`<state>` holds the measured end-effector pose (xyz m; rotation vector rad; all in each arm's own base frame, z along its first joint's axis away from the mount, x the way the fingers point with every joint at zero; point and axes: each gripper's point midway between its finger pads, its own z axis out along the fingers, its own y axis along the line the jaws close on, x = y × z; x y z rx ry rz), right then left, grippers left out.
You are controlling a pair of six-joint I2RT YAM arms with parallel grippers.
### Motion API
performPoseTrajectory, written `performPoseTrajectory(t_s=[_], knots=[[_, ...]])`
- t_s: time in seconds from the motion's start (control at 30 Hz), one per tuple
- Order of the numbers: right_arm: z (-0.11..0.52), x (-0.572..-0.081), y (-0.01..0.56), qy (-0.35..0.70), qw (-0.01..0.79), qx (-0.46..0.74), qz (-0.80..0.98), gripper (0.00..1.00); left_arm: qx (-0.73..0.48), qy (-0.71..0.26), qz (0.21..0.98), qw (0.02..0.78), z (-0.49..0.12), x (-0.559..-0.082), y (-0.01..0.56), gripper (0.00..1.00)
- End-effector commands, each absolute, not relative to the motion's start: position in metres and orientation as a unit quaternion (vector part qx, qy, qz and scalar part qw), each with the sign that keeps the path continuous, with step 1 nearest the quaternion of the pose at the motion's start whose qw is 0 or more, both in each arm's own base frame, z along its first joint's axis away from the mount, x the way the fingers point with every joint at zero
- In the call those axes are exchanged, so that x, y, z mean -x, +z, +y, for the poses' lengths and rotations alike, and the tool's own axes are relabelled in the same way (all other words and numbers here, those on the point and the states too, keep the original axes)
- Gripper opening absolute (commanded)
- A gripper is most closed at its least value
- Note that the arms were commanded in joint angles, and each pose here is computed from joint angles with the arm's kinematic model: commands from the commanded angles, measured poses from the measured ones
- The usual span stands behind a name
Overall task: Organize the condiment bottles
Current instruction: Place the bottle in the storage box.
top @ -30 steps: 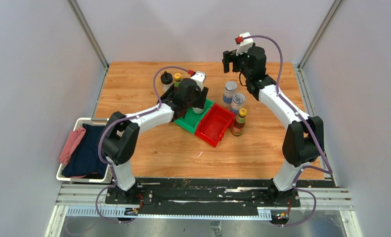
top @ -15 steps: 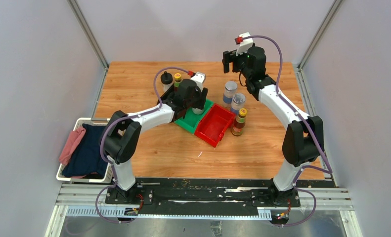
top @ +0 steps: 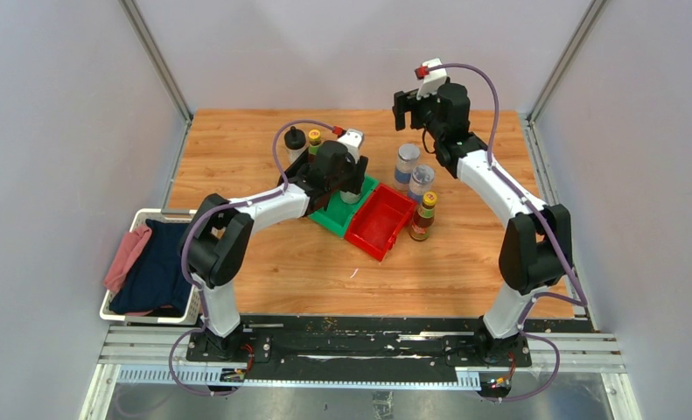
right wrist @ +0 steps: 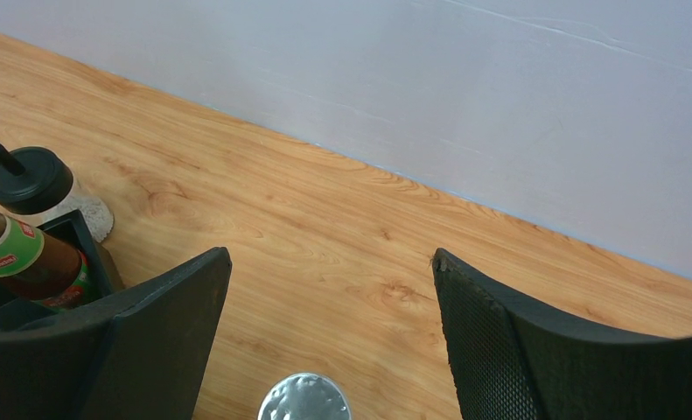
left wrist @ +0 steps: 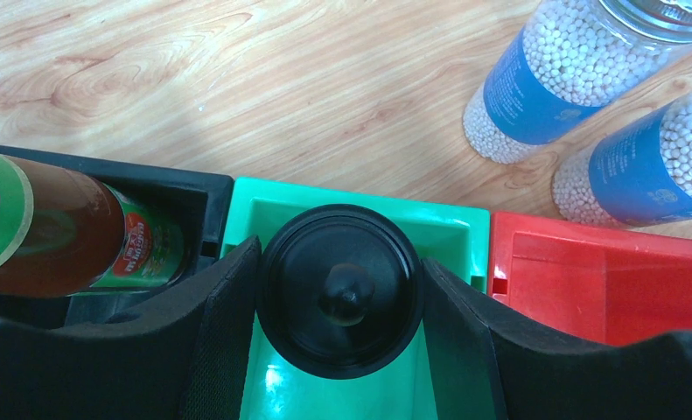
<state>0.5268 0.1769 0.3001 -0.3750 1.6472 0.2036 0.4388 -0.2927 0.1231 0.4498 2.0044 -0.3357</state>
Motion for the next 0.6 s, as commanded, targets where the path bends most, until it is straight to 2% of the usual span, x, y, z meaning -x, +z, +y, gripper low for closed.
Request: performPoseTrajectory(t_s=[0.0,0.2,0.37,0.5,0.57], knots=[[0.1686,-0.5336,0.2887,0.090,0.655,0.157,0.734,0.89,-0.179,-0.151,0.816,0.528,-0.2972,-0.4484,0.1302,0.00],[0.1687,-0.5341,0.2889,0.089,0.655,0.158,0.734,0.89,-0.176,-0.154,0.817,0.527,-0.2982,-0.4496,0.1292,0.01],[0.1686,-0.5341,0.2902,0.089,0.656,0.159,0.733,0.89,-0.169,-0.151,0.820,0.526,-0.2964,-0.4503,0.1267,0.31],[0.1690,-0.5343,0.2890,0.089,0.654,0.159,0.734,0.89,-0.167,-0.151,0.820,0.525,-0.2958,-0.4506,0.1261,0.42],[0.1689,-0.5343,0.2899,0.089,0.655,0.159,0.733,0.89,-0.167,-0.151,0.821,0.525,-0.2962,-0.4500,0.1252,0.51]])
